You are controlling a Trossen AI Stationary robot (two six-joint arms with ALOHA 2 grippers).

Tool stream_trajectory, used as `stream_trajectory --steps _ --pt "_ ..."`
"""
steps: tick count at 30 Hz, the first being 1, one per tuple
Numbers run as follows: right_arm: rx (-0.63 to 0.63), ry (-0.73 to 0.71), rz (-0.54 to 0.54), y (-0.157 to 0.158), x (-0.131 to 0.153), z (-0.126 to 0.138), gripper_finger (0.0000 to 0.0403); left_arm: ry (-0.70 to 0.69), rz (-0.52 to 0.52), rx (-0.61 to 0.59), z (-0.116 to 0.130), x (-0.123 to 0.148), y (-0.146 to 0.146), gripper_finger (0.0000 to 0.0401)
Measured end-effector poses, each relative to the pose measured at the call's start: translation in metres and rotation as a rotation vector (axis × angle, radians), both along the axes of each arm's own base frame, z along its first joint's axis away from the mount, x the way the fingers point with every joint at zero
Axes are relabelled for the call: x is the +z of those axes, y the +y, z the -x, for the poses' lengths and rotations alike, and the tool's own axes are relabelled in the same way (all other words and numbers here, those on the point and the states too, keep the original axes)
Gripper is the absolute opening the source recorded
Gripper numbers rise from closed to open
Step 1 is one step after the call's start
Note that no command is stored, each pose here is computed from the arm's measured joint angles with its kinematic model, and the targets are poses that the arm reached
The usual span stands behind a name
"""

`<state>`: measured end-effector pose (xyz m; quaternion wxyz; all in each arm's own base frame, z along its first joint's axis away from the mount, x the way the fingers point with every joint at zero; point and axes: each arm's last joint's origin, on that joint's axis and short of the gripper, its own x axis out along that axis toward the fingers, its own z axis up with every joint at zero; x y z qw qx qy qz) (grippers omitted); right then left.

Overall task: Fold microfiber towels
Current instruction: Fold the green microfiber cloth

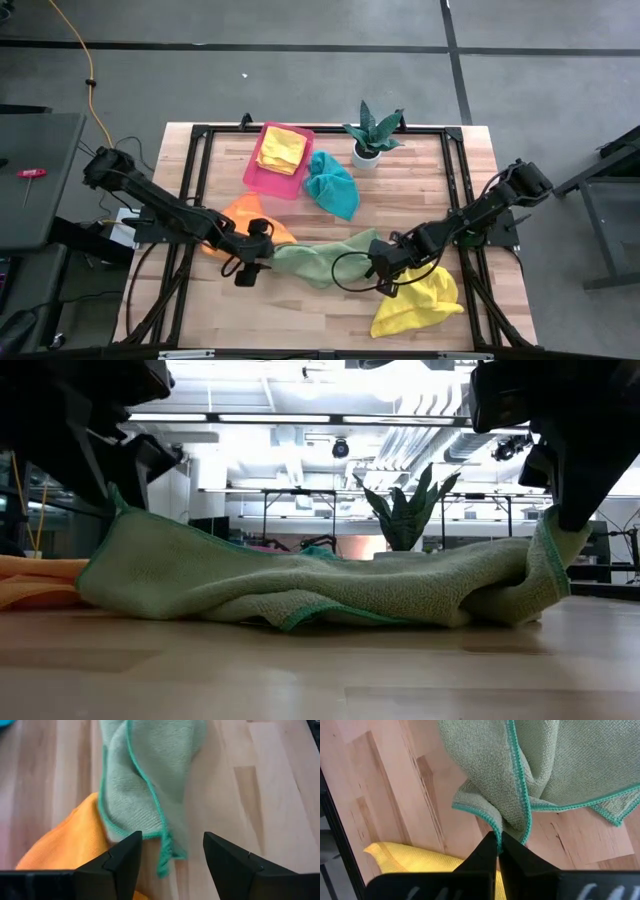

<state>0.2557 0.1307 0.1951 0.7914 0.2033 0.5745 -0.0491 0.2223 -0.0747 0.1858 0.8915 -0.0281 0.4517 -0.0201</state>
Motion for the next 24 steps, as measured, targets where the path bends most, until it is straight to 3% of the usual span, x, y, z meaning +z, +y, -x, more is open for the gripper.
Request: stream_trajectory --steps 5,11,24 --pt "-0.008 -0.004 -0.001 -0.003 0.000 -0.002 0.0000 -0.019 0.006 0.004 0.007 0.009 0.003 0.0173" --pt "-0.016 -0.010 -0.003 -0.005 0.000 -0.004 0.0000 0.023 0.019 0.048 0.004 0.002 0.002 0.0148" --pt "-0.015 -0.008 -0.010 -0.005 0.000 -0.004 0.0000 0.025 0.065 0.109 -0.005 -0.007 -0.001 0.0170"
